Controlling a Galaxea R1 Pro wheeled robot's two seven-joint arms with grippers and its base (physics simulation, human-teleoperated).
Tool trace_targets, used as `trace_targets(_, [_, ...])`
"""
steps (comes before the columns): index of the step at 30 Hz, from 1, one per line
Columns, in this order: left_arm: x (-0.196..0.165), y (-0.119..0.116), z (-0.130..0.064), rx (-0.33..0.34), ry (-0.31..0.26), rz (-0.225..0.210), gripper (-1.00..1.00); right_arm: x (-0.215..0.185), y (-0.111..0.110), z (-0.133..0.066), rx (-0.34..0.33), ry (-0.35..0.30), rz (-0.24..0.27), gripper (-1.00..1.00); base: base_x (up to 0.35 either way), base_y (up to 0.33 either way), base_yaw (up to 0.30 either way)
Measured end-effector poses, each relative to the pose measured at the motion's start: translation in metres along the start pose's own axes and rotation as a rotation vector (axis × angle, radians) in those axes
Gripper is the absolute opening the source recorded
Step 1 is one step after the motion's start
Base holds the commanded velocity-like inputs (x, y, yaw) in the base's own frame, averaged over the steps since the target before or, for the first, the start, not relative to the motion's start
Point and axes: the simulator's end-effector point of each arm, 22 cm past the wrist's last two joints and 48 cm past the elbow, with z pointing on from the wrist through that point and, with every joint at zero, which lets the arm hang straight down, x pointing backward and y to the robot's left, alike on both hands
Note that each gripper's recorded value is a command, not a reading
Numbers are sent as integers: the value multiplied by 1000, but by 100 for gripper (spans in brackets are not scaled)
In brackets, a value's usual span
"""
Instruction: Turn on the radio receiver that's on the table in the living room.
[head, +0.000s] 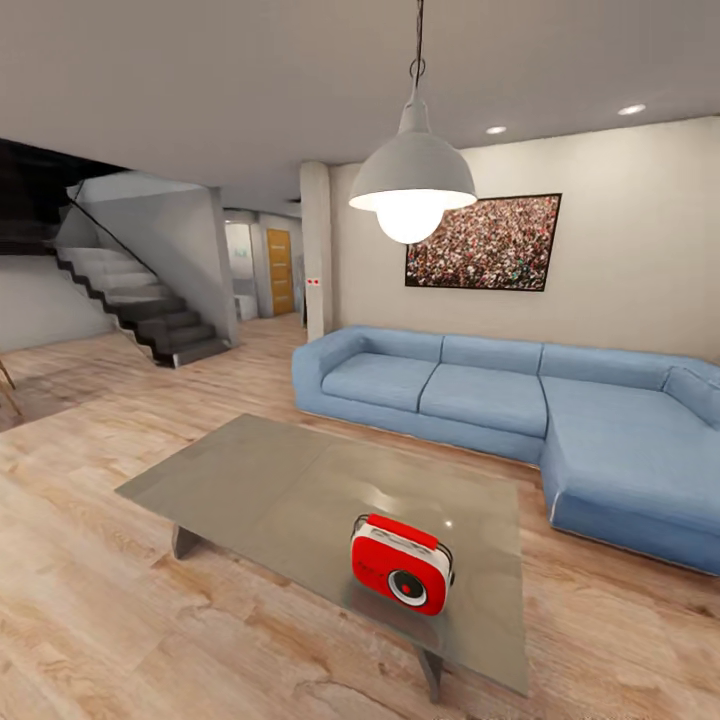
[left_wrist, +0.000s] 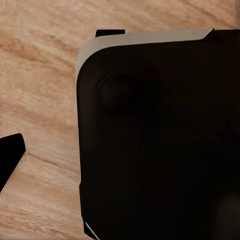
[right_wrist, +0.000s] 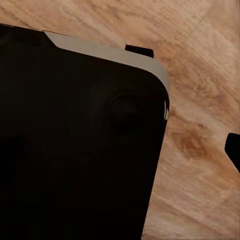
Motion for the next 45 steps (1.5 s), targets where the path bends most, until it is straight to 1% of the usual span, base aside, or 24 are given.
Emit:
trace_targets(5, [-2,0,0,0,-5,-1,100,-1,-3,0,4,-2,0,100,0,0,-290])
trace_targets(6, [-6,-1,0,1,-13,-5,100,-1,-3,0,4,-2,0,100,0,0,-290])
trace_targets(7, [-10,-2,0,2,-22,-6,100,-1,-3,0,4,-3,0,100,0,0,-290])
trace_targets(8, [-27,-5,-1,6,-62,-8,100,-1,-4,0,5,-3,0,100,0,0,-290])
trace_targets(10, [-42,-7,-2,8,-99,-9,100,-1,-3,0,4,-4,0,100,0,0,-290])
trace_targets(12, [-50,-7,-3,10,-120,-10,100,-2,-3,0,4,-6,0,100,0,0,-290])
trace_targets(16, [-57,-8,-3,11,-138,-14,100,-3,-3,0,4,-8,0,100,0,0,-290])
trace_targets(27, [-58,-8,-4,9,-142,-21,100,-5,-4,0,8,-13,0,100,0,0,-258])
trace_targets(45, [-45,-9,-2,10,-113,-25,100,-4,-4,0,13,-11,3,100,0,0,-9])
